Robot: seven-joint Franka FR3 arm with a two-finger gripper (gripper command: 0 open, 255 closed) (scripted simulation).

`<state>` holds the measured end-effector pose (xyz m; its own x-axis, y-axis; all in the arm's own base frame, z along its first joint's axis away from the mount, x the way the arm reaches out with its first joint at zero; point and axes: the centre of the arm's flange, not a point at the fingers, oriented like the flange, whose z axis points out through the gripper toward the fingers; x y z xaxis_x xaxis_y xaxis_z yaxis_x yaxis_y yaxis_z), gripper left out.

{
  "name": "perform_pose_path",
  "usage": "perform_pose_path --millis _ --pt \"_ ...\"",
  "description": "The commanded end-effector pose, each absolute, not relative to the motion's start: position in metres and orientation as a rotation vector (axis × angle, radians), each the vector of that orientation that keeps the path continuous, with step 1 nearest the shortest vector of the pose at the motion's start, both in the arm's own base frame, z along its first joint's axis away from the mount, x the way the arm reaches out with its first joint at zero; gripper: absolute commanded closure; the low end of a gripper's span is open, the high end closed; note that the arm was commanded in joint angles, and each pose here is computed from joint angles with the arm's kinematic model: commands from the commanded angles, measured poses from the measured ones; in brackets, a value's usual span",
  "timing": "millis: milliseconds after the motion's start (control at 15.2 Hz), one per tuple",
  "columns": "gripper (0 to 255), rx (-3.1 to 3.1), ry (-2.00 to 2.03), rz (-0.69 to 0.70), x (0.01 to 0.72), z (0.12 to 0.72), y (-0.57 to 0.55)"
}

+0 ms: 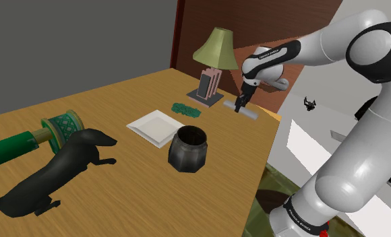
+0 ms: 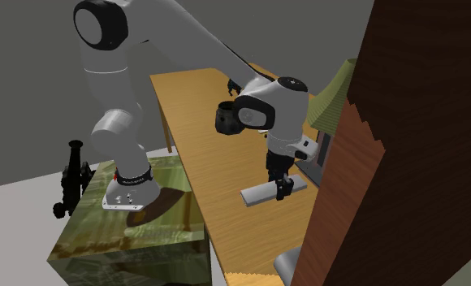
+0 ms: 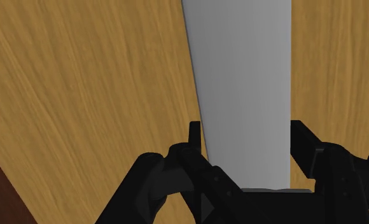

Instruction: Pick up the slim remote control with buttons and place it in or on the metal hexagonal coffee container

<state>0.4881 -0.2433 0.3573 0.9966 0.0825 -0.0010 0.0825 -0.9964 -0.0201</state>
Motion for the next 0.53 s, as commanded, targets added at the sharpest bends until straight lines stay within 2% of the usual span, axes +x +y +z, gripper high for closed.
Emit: perform_pose_path --millis 0,462 --pt "255 -3.119 -0.129 0.003 0.489 0.368 -0.244" --pt "255 -3.119 -0.129 0.003 0.489 0.405 -0.244"
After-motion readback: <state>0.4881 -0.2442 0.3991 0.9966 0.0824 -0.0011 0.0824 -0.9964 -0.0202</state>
